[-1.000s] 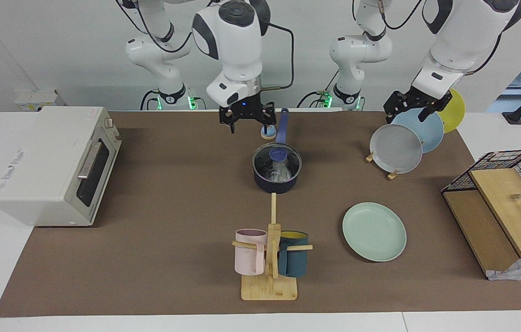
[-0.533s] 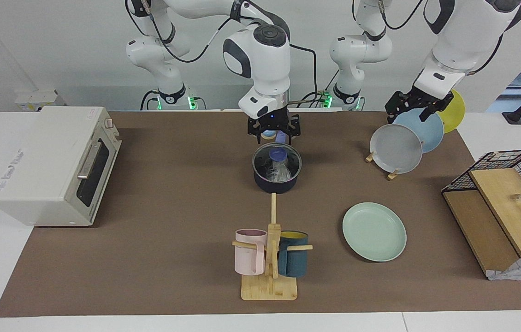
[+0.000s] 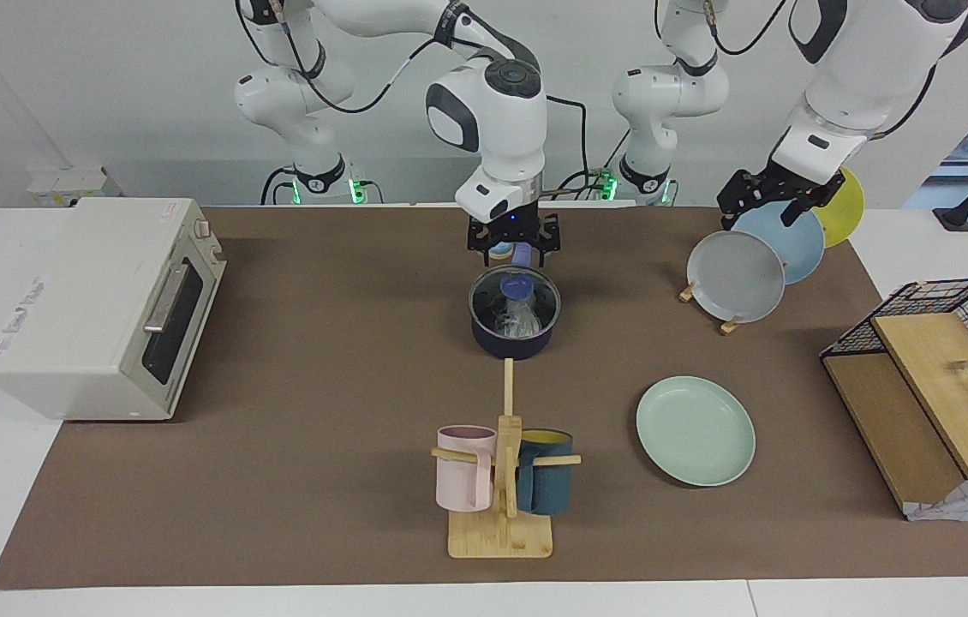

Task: Transfer vermicelli from pot to plate
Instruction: 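Reach the right gripper to the glass lid knob and grasp it, then lift the glass lid up off the pot with the right gripper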

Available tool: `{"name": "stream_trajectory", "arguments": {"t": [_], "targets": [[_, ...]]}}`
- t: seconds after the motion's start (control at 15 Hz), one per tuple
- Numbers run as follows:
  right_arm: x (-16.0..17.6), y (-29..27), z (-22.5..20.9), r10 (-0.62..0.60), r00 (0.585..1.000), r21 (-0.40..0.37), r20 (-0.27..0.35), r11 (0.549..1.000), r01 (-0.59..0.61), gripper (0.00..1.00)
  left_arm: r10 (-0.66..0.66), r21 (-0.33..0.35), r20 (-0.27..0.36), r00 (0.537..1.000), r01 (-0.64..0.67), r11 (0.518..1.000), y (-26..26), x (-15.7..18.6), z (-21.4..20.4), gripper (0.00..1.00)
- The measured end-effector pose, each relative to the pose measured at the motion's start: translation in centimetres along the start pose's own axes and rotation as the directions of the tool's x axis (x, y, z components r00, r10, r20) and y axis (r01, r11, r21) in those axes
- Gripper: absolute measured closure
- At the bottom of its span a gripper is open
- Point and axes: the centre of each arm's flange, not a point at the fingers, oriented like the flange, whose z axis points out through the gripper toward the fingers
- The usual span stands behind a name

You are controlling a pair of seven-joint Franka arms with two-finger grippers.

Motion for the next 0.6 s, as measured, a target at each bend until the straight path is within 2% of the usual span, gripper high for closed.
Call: {"name": "stream_trajectory", "arguments": {"t": [0.33, 0.6], "targets": [[-0.6, -1.2, 4.6, -0.067, 0.997, -0.044, -0.038, 0.997, 0.065, 0.00, -0.001, -0.001, -0.007, 1.000, 0.001, 1.000, 0.0, 0.1, -0.1, 0.00], [-1.0, -1.6, 6.6, -0.066, 0.998, -0.054, -0.025, 0.996, 0.065, 0.00, -0.003, -0.001, -0.008, 1.000, 0.003, 1.000, -0.2, 0.1, -0.1, 0.00]]}}
